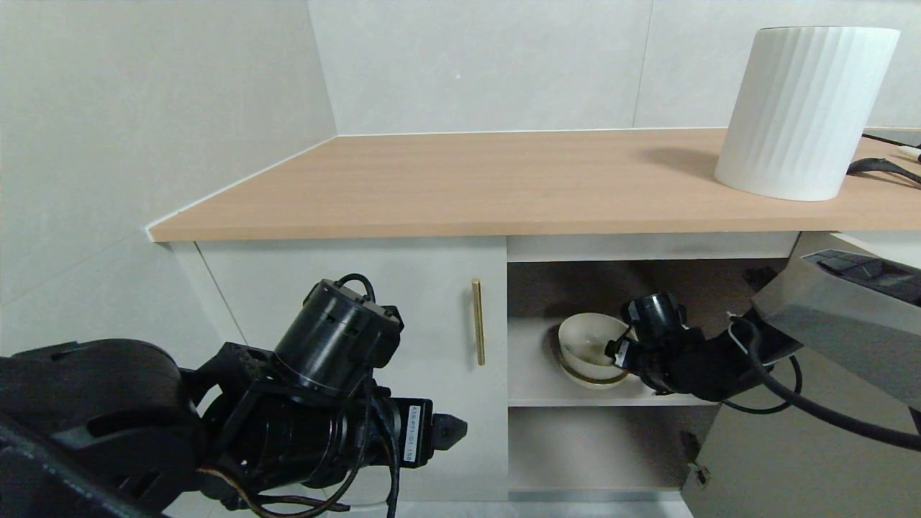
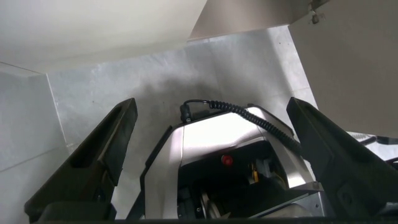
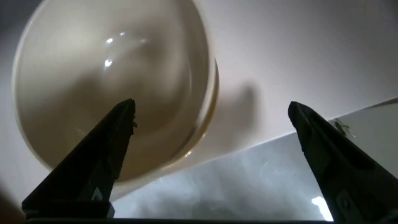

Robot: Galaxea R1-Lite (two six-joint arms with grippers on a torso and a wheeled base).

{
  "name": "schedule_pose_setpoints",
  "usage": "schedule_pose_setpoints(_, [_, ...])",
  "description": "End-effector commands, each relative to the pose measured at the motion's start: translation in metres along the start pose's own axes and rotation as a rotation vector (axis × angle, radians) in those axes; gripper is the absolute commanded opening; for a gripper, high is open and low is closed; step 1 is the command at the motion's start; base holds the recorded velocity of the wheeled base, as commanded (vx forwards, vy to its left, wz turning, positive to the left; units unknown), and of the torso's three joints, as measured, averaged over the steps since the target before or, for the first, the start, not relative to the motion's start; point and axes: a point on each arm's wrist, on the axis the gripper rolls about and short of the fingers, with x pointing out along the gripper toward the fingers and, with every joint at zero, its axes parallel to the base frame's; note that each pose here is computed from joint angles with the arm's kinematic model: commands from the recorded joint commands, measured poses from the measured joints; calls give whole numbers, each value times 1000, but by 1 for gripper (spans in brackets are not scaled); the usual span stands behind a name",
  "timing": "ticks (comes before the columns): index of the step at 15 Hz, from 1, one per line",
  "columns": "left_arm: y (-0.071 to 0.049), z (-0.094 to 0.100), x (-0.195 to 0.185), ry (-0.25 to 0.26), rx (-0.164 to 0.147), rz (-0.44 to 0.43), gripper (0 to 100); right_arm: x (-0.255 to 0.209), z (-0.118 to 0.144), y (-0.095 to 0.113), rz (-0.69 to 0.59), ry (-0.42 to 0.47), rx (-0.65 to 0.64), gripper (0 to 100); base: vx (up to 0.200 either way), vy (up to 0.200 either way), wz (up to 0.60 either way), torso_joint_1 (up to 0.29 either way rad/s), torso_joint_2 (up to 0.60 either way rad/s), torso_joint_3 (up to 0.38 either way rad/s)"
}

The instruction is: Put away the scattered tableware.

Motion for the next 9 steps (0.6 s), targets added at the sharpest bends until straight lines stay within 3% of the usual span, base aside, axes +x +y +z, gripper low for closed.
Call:
schedule_pose_setpoints(1, [2,1,-7,-19,-7,-7,100,-27,4,-3,23,2,-26,100,0,0,0,0,0,0])
schedule_pose_setpoints(3, [9,-3,-29,-63,1,-27,100,-76,3,-11,109,36,-110,100,0,0,0,0,0,0])
schedule_pose_setpoints(6, [19,-10,-68,-149,56,-74,100,-150,-13,-28,211,55,-189,100,0,0,0,0,0,0])
schedule_pose_setpoints(7, [22,-12,-75,-166,55,-81,100,-172,-11,-35,245,41,-205,100,0,0,0,0,0,0])
schedule_pose_setpoints(9, [32,-11,-82,-194,23,-62,100,-199,-6,-46,281,44,-239,100,0,0,0,0,0,0])
